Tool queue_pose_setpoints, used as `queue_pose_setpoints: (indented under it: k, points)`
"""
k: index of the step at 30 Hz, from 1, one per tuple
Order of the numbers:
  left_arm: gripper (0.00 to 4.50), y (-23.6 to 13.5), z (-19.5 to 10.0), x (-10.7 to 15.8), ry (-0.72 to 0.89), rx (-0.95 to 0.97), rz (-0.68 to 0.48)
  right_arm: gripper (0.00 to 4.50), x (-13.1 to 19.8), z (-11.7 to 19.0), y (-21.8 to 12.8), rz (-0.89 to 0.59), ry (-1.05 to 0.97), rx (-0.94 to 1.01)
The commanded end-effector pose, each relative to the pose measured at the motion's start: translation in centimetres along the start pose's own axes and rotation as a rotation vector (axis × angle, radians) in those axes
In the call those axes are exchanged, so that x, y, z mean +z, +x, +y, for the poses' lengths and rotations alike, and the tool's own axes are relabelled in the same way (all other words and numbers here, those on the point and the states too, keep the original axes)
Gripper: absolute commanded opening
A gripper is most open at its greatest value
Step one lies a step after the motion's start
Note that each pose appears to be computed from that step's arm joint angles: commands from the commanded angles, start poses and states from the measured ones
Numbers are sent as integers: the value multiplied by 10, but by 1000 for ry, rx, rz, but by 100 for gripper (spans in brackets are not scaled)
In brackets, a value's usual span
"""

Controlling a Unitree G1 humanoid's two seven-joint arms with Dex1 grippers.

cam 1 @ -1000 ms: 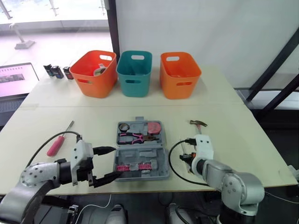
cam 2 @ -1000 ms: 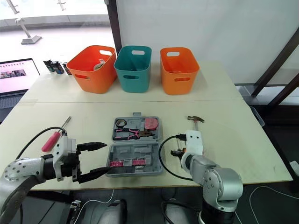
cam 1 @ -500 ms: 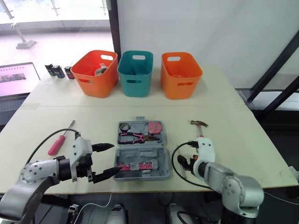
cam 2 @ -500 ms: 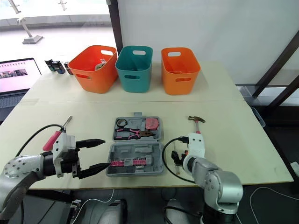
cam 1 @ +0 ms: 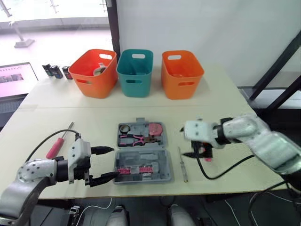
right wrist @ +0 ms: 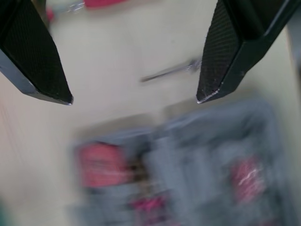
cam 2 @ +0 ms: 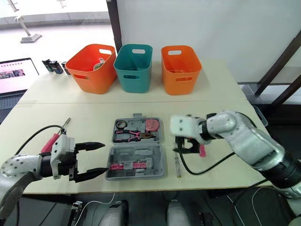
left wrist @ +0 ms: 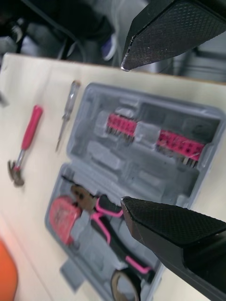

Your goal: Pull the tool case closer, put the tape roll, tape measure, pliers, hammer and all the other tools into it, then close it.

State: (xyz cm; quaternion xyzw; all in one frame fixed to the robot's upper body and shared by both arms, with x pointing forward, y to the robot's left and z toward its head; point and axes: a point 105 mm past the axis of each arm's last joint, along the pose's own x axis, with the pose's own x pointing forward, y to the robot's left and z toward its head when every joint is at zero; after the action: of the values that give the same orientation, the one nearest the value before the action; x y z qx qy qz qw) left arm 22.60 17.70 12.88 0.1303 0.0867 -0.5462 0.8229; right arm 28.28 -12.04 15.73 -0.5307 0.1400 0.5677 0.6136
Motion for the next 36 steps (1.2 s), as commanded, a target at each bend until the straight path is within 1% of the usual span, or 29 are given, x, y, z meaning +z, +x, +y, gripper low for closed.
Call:
queue_pose_setpoints:
  k: [1,3,4,6,9,12,16,22,31,34,36]
  points:
    - [450,-3,1,6,48,-25,5,442,2,12,12,58,-520,194]
    - [450,-2,2,7,52,-25,2,442,-4,19,24,76,-727,281]
    - [450,-1,3,8,53,-24,0,442,-7,21,29,81,-794,312]
    - [450,-1,4,8,58,-20,1,442,-13,24,38,68,-833,353]
    - [450,-2,6,10,62,0,-8,442,-29,21,51,128,-915,410]
    - [450,-2,4,11,60,10,-15,442,-36,13,60,170,-968,419]
    - [450,-1,1,13,55,15,-25,442,-40,7,68,196,-996,442]
    - [450,0,-2,12,53,27,-26,442,-41,15,79,201,-1042,508]
    - [450,0,-1,12,52,53,-43,442,-56,25,83,241,-1012,561]
    - [450,0,-1,12,51,56,-45,442,-53,23,82,225,-980,538]
    - [450,0,0,11,51,60,-45,442,-53,20,77,230,-998,533]
